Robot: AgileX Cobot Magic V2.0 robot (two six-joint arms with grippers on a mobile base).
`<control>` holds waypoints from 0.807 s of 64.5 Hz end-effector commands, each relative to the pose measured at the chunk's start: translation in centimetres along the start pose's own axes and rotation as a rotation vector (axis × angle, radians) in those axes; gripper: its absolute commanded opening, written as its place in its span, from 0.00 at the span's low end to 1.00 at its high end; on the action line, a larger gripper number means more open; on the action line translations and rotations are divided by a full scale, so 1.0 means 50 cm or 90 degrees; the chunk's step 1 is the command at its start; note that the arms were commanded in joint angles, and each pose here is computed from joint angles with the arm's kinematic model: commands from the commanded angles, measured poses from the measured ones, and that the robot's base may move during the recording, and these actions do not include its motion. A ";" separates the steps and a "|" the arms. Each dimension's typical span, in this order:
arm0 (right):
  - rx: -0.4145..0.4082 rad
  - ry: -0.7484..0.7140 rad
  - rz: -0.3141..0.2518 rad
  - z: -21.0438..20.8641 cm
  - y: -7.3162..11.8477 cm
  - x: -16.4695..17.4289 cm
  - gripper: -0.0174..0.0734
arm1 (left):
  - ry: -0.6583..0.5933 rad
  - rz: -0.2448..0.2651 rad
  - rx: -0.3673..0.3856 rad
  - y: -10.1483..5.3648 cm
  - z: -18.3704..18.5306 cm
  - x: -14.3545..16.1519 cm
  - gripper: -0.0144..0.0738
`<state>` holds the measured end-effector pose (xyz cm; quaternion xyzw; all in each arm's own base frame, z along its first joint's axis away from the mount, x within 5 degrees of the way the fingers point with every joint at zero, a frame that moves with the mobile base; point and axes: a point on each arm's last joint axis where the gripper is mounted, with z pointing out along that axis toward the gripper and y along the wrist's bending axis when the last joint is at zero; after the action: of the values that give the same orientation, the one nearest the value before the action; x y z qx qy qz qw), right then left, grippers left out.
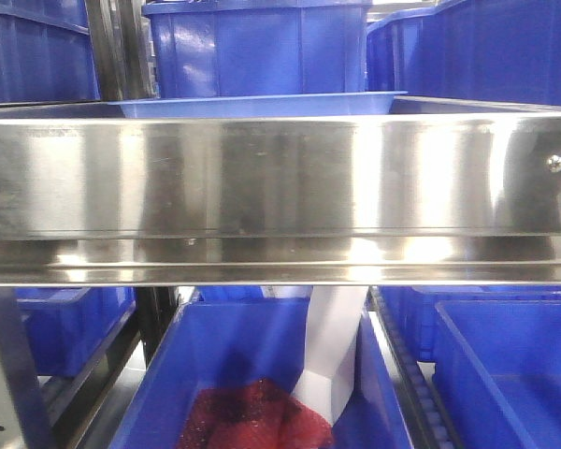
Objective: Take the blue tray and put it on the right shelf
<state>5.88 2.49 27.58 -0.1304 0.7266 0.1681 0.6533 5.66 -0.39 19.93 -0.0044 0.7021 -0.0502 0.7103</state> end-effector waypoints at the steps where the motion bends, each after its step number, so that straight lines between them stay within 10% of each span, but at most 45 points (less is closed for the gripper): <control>1: -0.015 -0.065 -0.019 -0.003 0.006 -0.032 0.25 | -0.048 0.000 0.001 0.002 0.000 0.003 0.11; 52: 0.307 -0.166 -0.018 -0.022 -0.057 0.120 0.25 | -0.048 0.000 0.001 0.002 0.000 0.003 0.11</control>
<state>5.75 -0.29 20.10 0.0425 0.7100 0.0063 0.7029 5.66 -0.39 19.95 -0.0045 0.7015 -0.0501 0.7109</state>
